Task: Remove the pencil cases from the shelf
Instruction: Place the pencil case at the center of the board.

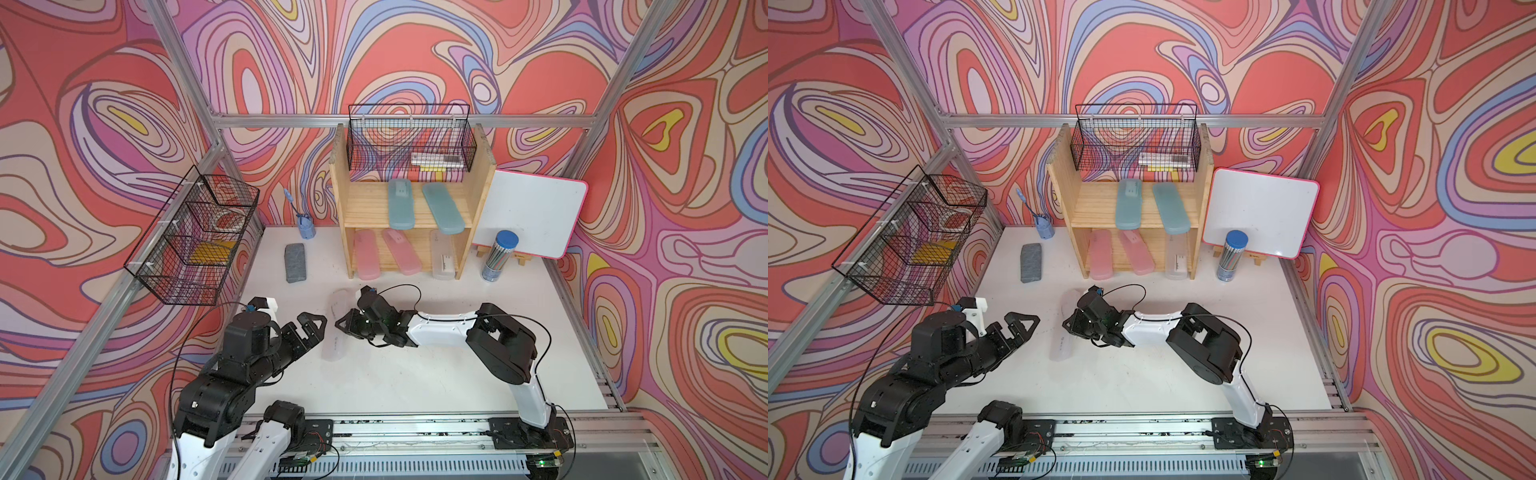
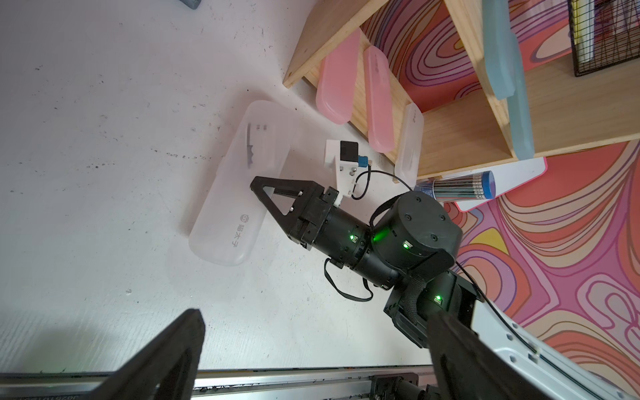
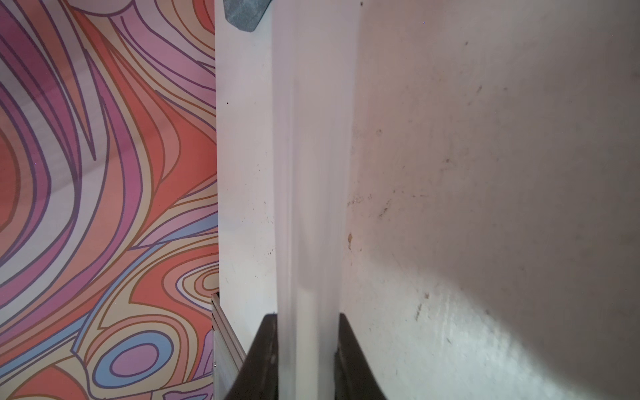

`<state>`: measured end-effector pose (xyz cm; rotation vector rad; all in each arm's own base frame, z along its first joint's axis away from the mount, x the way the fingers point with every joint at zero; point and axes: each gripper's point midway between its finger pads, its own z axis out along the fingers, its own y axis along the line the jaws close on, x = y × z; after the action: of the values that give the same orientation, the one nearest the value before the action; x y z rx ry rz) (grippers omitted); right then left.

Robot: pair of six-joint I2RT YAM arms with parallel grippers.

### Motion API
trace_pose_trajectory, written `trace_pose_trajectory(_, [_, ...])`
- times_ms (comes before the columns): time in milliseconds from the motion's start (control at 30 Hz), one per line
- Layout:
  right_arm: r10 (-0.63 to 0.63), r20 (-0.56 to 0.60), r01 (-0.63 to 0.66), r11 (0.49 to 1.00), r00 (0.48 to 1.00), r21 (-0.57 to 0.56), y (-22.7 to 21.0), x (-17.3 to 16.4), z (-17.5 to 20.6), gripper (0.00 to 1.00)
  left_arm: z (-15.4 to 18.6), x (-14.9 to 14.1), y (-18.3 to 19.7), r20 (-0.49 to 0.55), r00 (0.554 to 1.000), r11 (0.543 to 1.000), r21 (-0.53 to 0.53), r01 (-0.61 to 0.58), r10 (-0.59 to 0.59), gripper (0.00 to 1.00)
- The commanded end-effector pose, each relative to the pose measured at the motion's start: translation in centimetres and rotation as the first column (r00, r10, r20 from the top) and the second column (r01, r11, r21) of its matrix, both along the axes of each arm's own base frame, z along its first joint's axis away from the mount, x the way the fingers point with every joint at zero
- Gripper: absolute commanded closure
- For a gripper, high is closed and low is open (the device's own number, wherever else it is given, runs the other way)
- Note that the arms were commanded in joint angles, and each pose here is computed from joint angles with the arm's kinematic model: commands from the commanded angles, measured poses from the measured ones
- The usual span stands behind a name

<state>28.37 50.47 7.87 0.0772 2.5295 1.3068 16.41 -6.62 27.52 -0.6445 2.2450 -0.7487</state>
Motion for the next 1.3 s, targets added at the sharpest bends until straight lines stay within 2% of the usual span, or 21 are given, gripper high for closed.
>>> trace_pose_trajectory(0, [0.013, -0.006, -0.013, 0.999, 1.000, 0.030, 1.2, -0.1, 0.1, 0.87, -1.0, -0.6, 0.5, -0.028, 1.000, 1.000, 0.024, -0.008, 0.009, 0.01])
trace_pose_trajectory(200, [0.011, -0.028, -0.011, 1.000, 1.000, 0.015, 1.1, -0.2, -1.3, 0.85, -1.4, -0.7, 0.4, -0.033, 0.999, 1.000, 0.021, -0.008, 0.008, 0.01])
trace_pose_trajectory(300, [0.004, -0.035, -0.004, 1.000, 0.999, 0.006, 0.9, -0.3, -1.6, 0.76, -1.5, -0.6, 0.3, -0.033, 0.999, 1.000, 0.018, -0.004, 0.005, 0.01])
trace_pose_trajectory(400, [-0.006, -0.045, 0.006, 1.000, 0.999, -0.007, 0.6, -0.3, -1.8, 0.62, -1.6, -0.5, 0.2, -0.033, 0.999, 1.000, 0.016, -0.001, 0.002, 0.01])
trace_pose_trajectory(533, [-0.009, -0.054, 0.008, 1.000, 0.999, -0.027, 0.3, -0.4, -1.7, 0.53, -1.6, -0.3, 0.2, -0.032, 0.999, 1.000, 0.018, 0.000, 0.000, 0.01])
trace_pose_trajectory(900, [-0.032, -0.026, 0.029, 0.994, 0.999, -0.104, -2.0, -0.6, -0.2, 0.43, -1.3, 0.6, -0.7, 0.008, 0.999, 0.999, 0.000, 0.045, -0.045, 0.01])
trace_pose_trajectory(1100, [-0.028, 0.016, 0.030, 0.986, 0.999, -0.166, -4.7, -1.6, 1.8, 0.38, -1.0, 2.1, -2.7, 0.050, 0.992, 0.991, -0.067, 0.116, -0.113, 0.01])
trace_pose_trajectory(1267, [-0.016, 0.074, 0.032, 0.974, 0.997, -0.222, -7.8, -2.5, 4.6, 0.34, 0.2, 4.4, -5.0, 0.094, 0.980, 0.970, -0.156, 0.188, -0.175, 0.01])
